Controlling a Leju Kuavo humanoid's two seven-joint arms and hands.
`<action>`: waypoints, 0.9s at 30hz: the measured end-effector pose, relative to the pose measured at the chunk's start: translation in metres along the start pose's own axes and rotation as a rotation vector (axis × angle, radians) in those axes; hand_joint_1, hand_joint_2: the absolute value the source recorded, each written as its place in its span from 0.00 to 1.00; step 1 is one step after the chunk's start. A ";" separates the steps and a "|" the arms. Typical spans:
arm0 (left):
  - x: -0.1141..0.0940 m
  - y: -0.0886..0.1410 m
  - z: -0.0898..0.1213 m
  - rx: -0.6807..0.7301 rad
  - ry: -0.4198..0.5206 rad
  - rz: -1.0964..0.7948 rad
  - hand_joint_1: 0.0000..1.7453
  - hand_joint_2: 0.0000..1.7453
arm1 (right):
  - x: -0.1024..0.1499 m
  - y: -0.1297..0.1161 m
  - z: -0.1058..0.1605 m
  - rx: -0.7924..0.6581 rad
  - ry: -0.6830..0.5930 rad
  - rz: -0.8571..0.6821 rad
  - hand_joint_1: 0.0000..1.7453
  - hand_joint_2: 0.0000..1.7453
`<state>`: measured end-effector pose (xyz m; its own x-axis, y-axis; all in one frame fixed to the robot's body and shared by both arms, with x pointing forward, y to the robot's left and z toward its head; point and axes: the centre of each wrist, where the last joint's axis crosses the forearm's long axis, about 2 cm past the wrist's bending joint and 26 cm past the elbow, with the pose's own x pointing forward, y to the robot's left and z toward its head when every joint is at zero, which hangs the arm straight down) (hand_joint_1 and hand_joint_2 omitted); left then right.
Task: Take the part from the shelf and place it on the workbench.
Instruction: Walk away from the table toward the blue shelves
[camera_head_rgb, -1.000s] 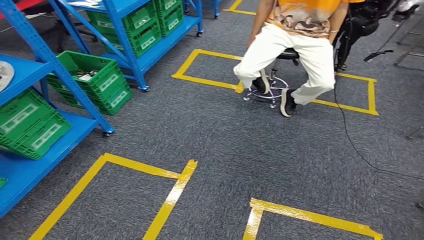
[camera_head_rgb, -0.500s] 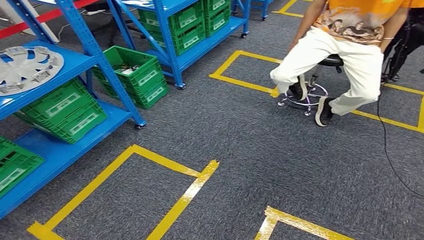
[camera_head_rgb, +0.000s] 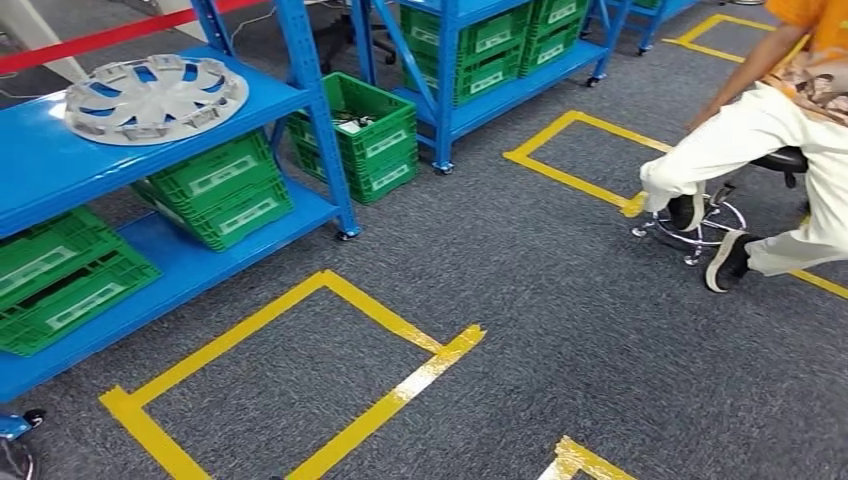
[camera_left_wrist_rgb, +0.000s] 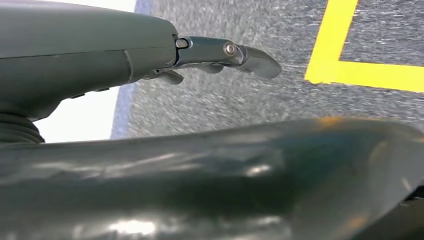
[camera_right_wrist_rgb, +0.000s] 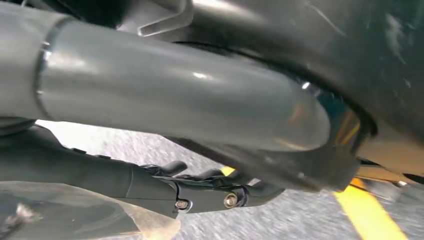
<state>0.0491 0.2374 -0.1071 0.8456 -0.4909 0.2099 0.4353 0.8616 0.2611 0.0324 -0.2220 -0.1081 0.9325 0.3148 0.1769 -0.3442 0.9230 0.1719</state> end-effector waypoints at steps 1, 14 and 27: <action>0.001 0.000 0.000 0.000 -0.002 0.000 0.00 0.00 | 0.001 0.000 0.000 -0.001 -0.004 0.000 0.00 0.00; -0.002 -0.001 0.001 -0.003 0.003 -0.002 0.00 0.00 | 0.005 0.000 0.000 0.004 -0.011 0.002 0.00 0.00; -0.001 -0.001 0.000 0.003 -0.014 -0.001 0.00 0.00 | -0.003 0.002 0.000 0.005 0.007 -0.003 0.00 0.00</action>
<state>0.0484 0.2372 -0.1071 0.8406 -0.4938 0.2227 0.4354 0.8605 0.2647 0.0290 -0.2214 -0.1083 0.9343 0.3137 0.1692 -0.3420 0.9228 0.1777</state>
